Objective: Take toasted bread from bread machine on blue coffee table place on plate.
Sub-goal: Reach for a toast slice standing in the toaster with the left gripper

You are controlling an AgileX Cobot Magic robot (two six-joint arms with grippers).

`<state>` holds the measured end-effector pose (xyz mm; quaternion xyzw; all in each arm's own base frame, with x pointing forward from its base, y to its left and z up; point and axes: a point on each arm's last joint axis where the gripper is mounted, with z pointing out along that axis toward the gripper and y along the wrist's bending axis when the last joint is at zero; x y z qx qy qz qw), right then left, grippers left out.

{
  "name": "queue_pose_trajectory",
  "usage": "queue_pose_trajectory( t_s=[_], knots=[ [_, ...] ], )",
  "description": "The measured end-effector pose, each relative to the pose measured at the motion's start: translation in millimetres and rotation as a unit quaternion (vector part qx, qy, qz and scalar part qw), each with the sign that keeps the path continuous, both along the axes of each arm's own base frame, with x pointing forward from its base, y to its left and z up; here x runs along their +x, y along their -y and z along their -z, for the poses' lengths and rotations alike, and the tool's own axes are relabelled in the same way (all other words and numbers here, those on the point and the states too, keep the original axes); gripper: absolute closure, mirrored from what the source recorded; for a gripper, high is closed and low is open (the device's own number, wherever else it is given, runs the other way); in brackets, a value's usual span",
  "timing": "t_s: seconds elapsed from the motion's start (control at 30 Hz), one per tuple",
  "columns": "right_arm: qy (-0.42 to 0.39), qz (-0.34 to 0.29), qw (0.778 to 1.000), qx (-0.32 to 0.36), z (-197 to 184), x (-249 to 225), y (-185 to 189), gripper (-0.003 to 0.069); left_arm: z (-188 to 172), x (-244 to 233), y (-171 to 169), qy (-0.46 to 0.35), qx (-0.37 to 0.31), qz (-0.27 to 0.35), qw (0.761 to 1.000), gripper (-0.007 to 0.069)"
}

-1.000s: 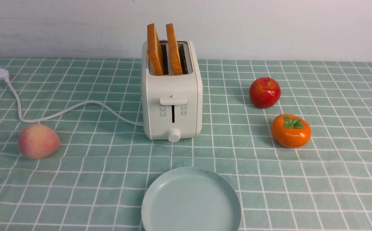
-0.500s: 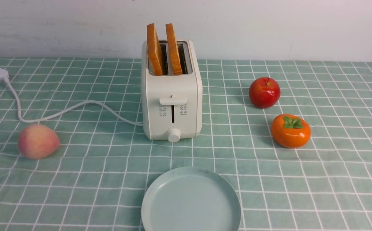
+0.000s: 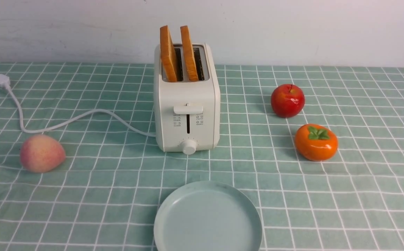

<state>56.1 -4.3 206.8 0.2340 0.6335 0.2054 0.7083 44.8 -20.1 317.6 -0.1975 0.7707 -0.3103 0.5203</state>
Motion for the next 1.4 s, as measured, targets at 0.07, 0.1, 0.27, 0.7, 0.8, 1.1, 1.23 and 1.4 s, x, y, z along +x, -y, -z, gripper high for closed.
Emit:
queue_pose_trajectory(
  t_s=[0.07,0.1,0.27,0.7,0.8,1.1,1.23,1.4],
  knots=[
    [0.003,0.001,1.0,0.007,-0.5,-0.1,0.3,0.0419,7.4,12.9,2.4,-0.109,0.035,0.014,0.993,0.0639],
    [0.002,0.0,1.0,0.009,-0.2,0.0,0.2,0.0419,11.1,17.4,3.4,-0.147,0.048,0.022,0.988,0.0639],
    [-0.047,-0.05,0.995,0.068,-1.3,-1.3,-8.8,0.0463,27.9,37.5,10.6,-0.258,0.092,0.078,0.958,0.0639],
    [-0.311,-0.267,0.91,-0.07,-116.1,38.2,-39.4,0.0671,49.4,88.1,22.6,-0.296,0.126,0.147,0.935,0.0639],
    [-0.388,-0.309,0.862,-0.105,-119.6,72.7,-38.7,0.0664,61.1,100.8,24.1,-0.329,0.13,0.155,0.922,0.0639],
    [-0.447,-0.3,0.838,-0.088,-97.2,119.6,-32.6,0.0658,64.4,114.7,24.1,-0.31,0.15,0.157,0.926,0.0639],
    [-0.461,-0.301,0.831,-0.082,-90.5,126.9,-32.0,0.0656,51.0,125.8,24.5,-0.272,0.164,0.156,0.935,0.0639],
    [-0.479,-0.303,0.819,-0.087,-85.4,128.6,-30.9,0.0653,8.3,169.8,31.5,-0.25,0.17,0.169,0.938,0.0639]
  ],
)
